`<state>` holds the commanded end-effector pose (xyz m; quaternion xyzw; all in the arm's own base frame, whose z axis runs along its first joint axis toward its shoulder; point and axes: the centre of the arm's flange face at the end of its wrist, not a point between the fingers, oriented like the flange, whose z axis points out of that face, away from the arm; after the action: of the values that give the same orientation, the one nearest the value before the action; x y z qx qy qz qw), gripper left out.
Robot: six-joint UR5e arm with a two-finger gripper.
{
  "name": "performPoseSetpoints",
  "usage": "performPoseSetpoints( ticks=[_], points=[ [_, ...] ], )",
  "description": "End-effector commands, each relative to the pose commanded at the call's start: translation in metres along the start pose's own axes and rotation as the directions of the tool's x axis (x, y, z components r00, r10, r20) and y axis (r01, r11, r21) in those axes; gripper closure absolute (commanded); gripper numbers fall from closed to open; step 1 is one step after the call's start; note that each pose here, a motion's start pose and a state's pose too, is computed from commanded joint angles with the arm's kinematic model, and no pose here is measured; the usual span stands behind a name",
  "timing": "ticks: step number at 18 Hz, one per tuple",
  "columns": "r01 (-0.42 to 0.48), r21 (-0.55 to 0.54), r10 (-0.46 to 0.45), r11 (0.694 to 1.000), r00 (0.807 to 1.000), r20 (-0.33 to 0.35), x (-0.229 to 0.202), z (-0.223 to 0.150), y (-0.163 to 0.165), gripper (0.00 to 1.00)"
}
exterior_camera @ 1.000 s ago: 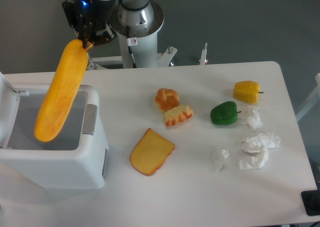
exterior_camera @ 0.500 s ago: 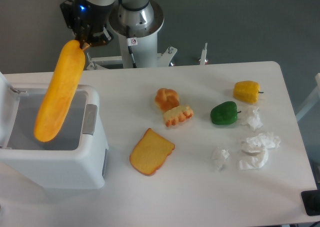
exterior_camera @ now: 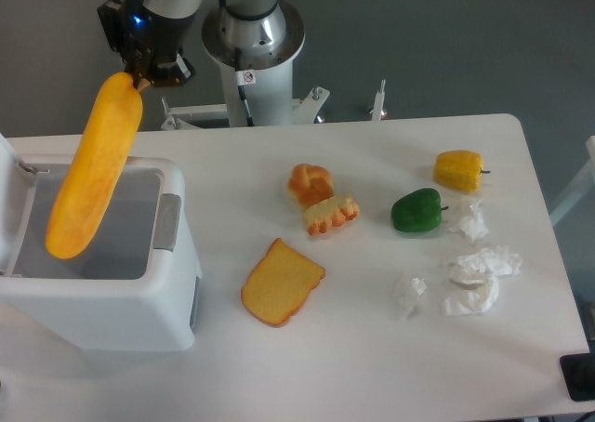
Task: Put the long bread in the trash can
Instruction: 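Lower the hanging bread into the trash can opening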
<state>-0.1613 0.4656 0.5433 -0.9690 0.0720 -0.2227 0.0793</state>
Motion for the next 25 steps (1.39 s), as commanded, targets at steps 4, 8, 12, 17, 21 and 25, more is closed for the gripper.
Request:
performPoseSetpoints(
  ticks=[4,8,12,17,21,25],
  points=[
    [0.037,0.005,-0.037,0.999,0.999,-0.01,-0.008,0.0,-0.009,0.98],
    [0.067,-0.005,-0.067,0.998,0.998,-0.021,-0.014,0.004,-0.011,0.98],
    [0.073,-0.011,-0.073,0.997,0.997,-0.024,-0.015,0.005,-0.01,0.98],
    [0.087,-0.036,-0.088,0.996,0.995,-0.039,-0.015,0.007,-0.006,0.98],
    [0.085,-0.028,-0.086,0.996,0.996,-0.037,-0.014,0.003,-0.008,0.98],
    [0.096,-0.032,-0.098,0.995,0.994,-0.04,-0.019,0.005,-0.012,0.97]
  ],
)
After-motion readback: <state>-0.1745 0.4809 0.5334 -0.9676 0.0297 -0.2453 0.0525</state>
